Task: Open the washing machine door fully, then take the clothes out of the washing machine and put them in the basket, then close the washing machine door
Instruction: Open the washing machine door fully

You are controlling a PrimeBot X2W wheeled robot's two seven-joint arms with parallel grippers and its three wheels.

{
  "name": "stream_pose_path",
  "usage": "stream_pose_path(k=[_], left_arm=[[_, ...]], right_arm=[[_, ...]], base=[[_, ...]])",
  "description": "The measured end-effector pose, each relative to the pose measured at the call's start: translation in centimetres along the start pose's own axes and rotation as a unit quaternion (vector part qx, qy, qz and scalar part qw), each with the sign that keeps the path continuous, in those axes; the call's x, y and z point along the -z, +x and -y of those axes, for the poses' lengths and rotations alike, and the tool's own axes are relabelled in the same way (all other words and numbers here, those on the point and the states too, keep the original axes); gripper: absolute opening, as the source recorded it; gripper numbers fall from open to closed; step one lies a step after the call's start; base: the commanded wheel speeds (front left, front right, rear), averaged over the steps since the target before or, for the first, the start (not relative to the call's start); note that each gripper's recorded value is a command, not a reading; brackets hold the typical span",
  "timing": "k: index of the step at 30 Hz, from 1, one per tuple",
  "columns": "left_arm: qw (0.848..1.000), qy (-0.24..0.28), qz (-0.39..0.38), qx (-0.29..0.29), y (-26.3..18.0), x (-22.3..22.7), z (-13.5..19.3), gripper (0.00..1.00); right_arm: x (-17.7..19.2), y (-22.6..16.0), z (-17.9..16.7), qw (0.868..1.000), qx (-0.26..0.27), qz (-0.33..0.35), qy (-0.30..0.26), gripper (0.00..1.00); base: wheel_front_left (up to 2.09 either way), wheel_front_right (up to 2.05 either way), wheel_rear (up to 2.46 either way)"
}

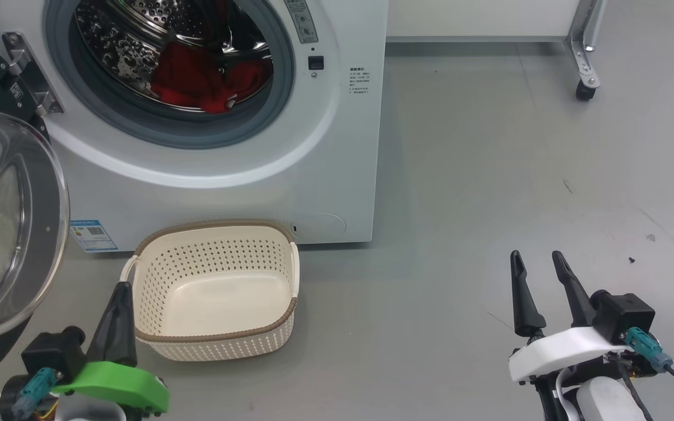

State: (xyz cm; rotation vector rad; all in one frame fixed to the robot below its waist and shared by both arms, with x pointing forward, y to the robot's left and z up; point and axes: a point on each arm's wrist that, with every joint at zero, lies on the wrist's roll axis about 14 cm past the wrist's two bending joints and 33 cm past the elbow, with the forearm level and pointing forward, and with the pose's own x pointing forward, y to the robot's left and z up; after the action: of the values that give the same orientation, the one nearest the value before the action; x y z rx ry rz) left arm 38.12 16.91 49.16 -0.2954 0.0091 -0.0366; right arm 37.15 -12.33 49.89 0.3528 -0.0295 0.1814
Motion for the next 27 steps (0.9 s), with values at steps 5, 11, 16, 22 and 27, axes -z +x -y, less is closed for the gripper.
stream_pose_path(k=[5, 11, 16, 22, 27], left_arm=[[1.0, -0.009, -0.004, 0.006, -0.3, 0.6, 0.9, 1.0], [1.0, -0.004, -0.01, 0.01, -0.5, 1.0, 1.1, 1.0], [1.0, 0.004, -0.01, 0.015, -0.7, 1.2, 1.5, 1.0], [1.0, 0.004, -0.01, 0.016, -0.7, 1.3, 1.5, 1.0], [1.0, 0.003, -0.01, 0.016, -0.6, 1.3, 1.6, 1.0]], right_arm=[[-0.1, -0.5, 0.6, 1.0, 0.011, 0.002, 0.001, 1.0], [-0.2, -0.5, 0.7, 1.0, 0.011, 0.004, -0.004, 1.0], [-0.3, -0.5, 0.7, 1.0, 0.011, 0.005, -0.007, 1.0], [-0.3, -0.5, 0.7, 1.0, 0.012, 0.005, -0.008, 1.0], [-0.1, -0.7, 0.8, 1.0, 0.013, 0.002, -0.01, 1.0]], base=[[0.0, 0.0, 0.0], [0.0, 0.0, 0.0], [0.0, 0.0, 0.0], [0.0, 0.0, 0.0], [0.0, 0.0, 0.0]])
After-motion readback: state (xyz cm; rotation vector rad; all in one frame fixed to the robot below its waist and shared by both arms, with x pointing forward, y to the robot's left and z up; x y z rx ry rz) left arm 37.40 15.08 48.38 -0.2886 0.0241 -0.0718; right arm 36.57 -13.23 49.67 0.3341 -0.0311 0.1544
